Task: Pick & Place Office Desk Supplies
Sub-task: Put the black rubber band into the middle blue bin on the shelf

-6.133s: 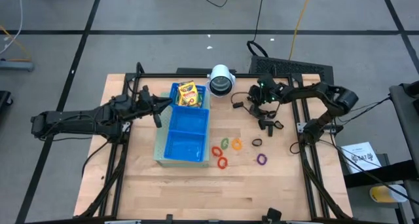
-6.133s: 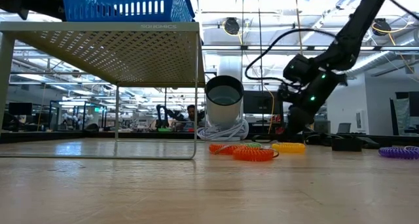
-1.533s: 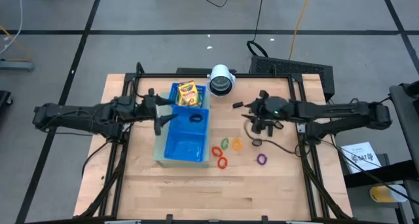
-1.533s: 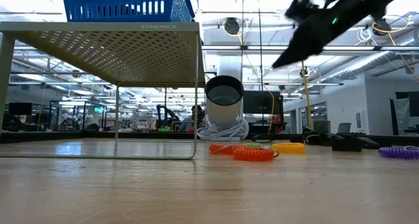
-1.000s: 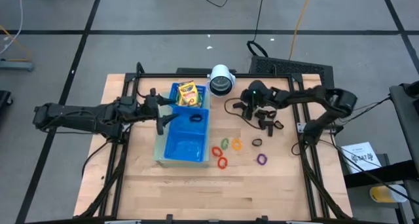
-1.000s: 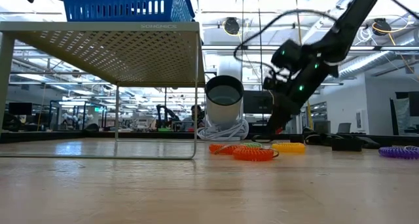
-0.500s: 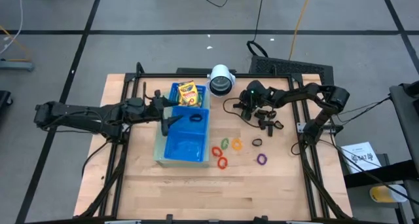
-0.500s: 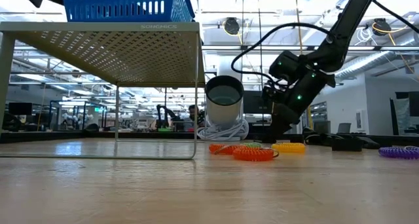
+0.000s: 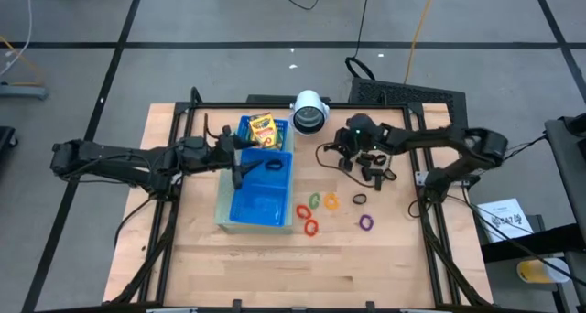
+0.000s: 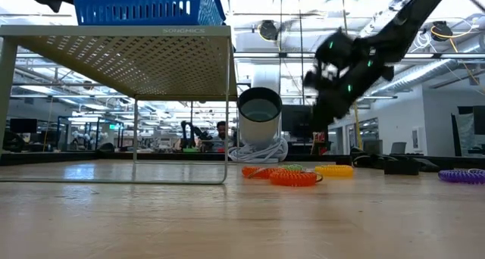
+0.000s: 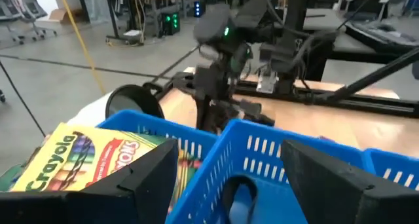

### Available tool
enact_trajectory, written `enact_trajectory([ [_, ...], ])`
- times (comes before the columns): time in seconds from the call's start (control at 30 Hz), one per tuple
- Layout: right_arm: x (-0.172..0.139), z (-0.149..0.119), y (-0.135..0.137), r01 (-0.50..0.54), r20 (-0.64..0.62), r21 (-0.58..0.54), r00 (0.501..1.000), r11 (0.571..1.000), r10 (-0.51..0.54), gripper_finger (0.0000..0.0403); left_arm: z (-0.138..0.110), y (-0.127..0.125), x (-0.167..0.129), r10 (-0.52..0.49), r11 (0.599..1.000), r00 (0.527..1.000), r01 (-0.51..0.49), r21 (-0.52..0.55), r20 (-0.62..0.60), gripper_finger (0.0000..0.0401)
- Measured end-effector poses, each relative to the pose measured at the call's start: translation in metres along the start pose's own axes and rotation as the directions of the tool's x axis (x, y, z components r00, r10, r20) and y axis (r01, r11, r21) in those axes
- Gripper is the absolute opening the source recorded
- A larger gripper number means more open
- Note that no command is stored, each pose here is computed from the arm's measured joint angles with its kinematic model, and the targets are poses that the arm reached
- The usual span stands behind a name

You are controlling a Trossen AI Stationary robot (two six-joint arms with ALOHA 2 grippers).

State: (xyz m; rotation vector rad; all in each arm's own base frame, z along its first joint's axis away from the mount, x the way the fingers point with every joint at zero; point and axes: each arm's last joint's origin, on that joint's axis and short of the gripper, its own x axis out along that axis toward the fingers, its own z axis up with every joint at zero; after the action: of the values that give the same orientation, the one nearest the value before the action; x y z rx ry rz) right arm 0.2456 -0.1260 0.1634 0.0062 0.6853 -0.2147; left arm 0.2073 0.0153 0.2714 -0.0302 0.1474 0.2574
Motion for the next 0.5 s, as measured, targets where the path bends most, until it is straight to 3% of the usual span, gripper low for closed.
enact_trajectory([
  [0.27,-0.06,0.044,0.037,-0.047,0.278,-0.081,0.958,0.996,0.067,0.0002,0.011,-0.002,-0.001,-0.037,0.998,0.994,0.043,-0.056,0.105,0.0273],
  [0.5,-0.081,0.064,0.075,-0.14,0.449,-0.173,0.87,0.975,0.204,0.0002,0.013,-0.005,0.009,-0.068,0.996,0.983,0.077,-0.048,0.17,0.0273],
])
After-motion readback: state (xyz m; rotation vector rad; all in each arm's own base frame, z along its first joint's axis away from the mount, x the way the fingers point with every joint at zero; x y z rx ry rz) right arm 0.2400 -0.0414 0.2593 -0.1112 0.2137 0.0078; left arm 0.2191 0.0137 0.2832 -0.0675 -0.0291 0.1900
